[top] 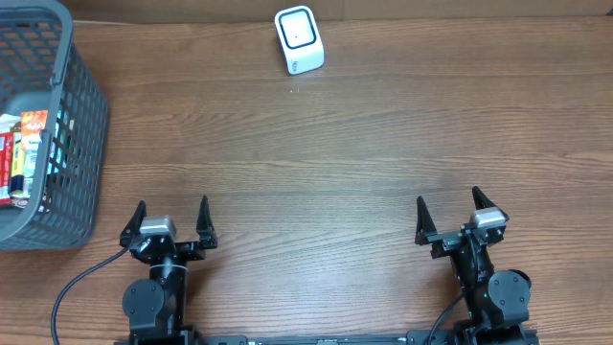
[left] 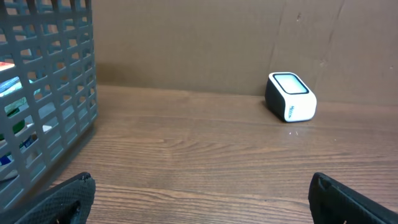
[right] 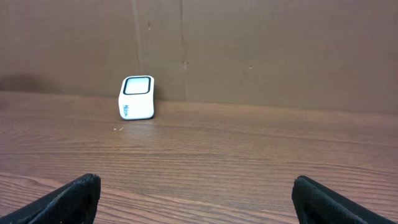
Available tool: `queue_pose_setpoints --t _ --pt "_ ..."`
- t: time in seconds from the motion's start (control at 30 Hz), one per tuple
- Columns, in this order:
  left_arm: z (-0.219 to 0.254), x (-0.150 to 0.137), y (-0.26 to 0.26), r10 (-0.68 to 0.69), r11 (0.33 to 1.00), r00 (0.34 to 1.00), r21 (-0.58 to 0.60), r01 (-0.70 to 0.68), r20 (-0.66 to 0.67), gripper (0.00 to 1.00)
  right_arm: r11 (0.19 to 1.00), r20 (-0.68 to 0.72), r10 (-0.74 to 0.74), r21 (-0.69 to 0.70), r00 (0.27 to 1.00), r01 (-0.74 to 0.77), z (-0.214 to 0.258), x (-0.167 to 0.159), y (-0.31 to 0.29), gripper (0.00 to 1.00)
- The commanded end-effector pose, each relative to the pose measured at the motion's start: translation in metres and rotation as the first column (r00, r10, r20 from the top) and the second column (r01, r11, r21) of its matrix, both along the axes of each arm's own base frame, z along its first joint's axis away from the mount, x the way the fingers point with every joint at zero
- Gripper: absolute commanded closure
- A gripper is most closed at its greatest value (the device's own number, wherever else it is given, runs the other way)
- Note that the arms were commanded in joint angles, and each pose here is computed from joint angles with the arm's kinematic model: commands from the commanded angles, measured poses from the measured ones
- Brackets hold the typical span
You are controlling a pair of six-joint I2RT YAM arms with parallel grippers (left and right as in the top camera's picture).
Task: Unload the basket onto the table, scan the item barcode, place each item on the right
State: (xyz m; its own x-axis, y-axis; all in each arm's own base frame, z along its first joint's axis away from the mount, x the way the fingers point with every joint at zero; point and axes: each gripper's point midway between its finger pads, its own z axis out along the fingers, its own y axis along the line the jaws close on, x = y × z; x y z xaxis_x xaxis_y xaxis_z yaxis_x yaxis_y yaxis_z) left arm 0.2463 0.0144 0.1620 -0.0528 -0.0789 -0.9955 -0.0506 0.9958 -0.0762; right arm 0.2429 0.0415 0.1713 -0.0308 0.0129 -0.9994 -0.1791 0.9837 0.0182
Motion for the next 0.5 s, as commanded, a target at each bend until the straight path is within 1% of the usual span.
queue_pose_setpoints --t 0.0,0.17,0.47 --pt "0.0019 -0.0004 0.0048 0.026 0.999 1.0 0.018 -0.026 0.011 0.0 1.0 0.005 -0.016 -0.004 1.0 0.016 -0.0018 0.0006 -0.0033 0.0" --pt "0.0012 -0.001 0.0103 0.059 0.998 0.998 0.019 -0.059 0.009 0.0 1.0 0.005 -0.016 -0.004 1.0 0.016 -0.0018 0.0006 -0.0033 0.0" --pt "0.0 -0.001 0.0103 0.058 0.998 0.998 0.019 -0.058 0.004 0.0 1.0 0.005 -0.016 -0.004 1.0 0.016 -0.0018 0.0006 -0.0032 0.0"
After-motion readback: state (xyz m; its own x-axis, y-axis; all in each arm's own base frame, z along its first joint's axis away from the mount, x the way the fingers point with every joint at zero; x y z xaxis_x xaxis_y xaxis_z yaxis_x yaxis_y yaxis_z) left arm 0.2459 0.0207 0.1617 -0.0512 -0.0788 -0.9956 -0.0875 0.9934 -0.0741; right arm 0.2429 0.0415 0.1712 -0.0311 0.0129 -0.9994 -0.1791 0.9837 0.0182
